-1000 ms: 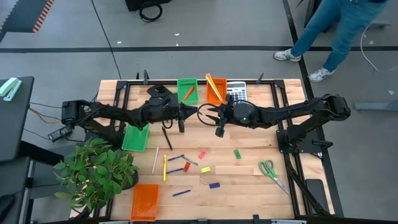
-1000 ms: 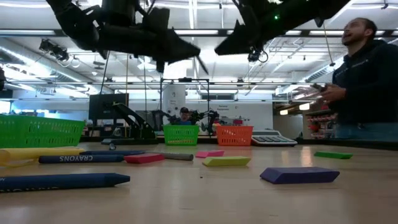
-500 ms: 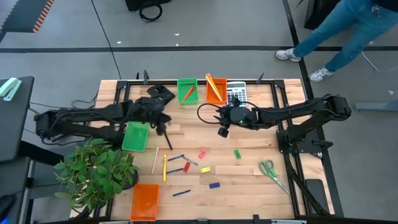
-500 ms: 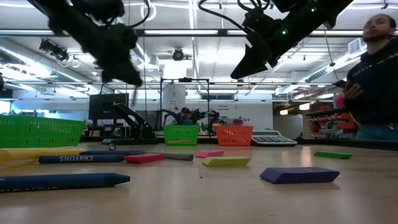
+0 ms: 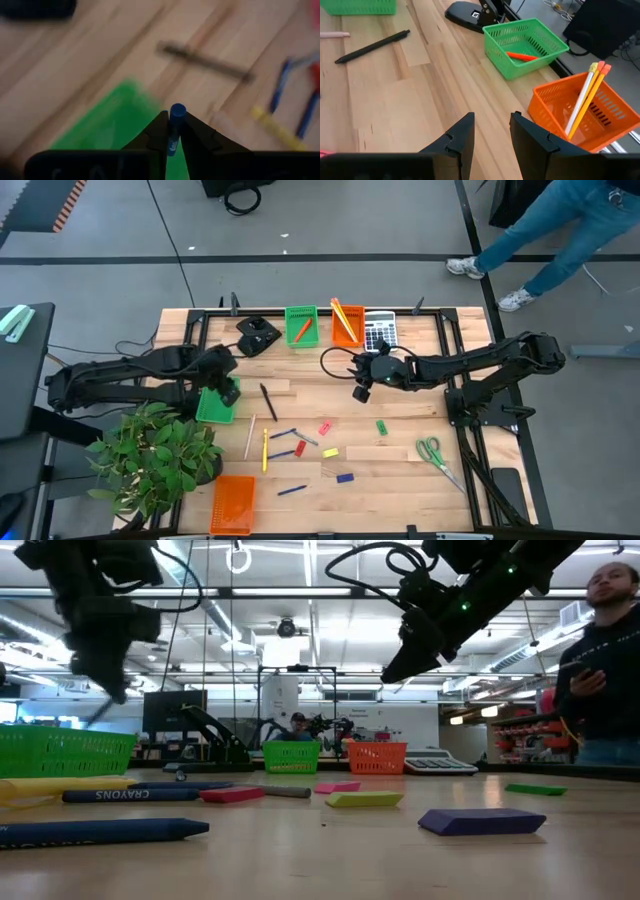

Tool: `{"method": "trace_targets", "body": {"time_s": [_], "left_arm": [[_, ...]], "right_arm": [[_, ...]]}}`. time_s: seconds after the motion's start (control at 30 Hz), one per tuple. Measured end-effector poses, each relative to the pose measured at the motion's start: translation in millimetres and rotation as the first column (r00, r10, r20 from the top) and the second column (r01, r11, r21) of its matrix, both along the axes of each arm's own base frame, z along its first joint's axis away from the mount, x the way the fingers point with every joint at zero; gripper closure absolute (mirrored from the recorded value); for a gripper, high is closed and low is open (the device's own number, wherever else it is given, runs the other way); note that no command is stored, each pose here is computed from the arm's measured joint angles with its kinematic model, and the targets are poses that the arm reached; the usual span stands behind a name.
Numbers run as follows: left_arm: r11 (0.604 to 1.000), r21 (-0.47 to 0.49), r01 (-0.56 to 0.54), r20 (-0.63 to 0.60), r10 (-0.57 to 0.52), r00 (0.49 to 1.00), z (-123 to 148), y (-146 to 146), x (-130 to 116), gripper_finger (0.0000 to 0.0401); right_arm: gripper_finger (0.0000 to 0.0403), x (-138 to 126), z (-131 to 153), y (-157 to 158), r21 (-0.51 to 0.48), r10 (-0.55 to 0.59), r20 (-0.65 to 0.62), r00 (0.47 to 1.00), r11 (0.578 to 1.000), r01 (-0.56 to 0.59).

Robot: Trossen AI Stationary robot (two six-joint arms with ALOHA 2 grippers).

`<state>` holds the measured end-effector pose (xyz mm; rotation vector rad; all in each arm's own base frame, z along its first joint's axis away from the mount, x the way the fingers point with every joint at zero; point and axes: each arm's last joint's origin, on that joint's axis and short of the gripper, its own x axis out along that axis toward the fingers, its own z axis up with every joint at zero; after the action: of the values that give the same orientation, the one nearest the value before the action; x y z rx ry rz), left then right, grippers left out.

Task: Sort crayons/erasers/pens/pencils in bins
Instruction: Put the blue crayon into the bottom green bin, then put the pink eraser into the bottom orange bin

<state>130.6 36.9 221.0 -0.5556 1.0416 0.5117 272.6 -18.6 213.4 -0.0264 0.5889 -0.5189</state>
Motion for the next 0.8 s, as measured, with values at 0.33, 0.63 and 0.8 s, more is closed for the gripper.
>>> {"method": "trace_targets", "body": {"time_s": [0.33, 0.63, 0.8], "left_arm": [[1.000, -0.015, 0.024, -0.091, -0.025, 0.996, 3.3, -2.1, -7.7, 0.0364], [0.999, -0.030, 0.019, -0.133, -0.022, 0.991, 1.4, -3.0, -10.4, 0.0319], [0.999, -0.028, 0.021, -0.132, -0.025, 0.991, 1.4, -2.9, -10.3, 0.0322]], "right_arm": [[0.0272, 0.4, 0.4, 1.3, 0.039, -0.024, 0.031, 0.999, 0.999, 0.023], [0.0272, 0.7, 0.4, 6.3, 0.068, -0.028, 0.049, 0.998, 0.997, 0.024], [0.0272, 0.7, 0.4, 6.4, 0.089, -0.035, 0.059, 0.998, 0.996, 0.030]]}}
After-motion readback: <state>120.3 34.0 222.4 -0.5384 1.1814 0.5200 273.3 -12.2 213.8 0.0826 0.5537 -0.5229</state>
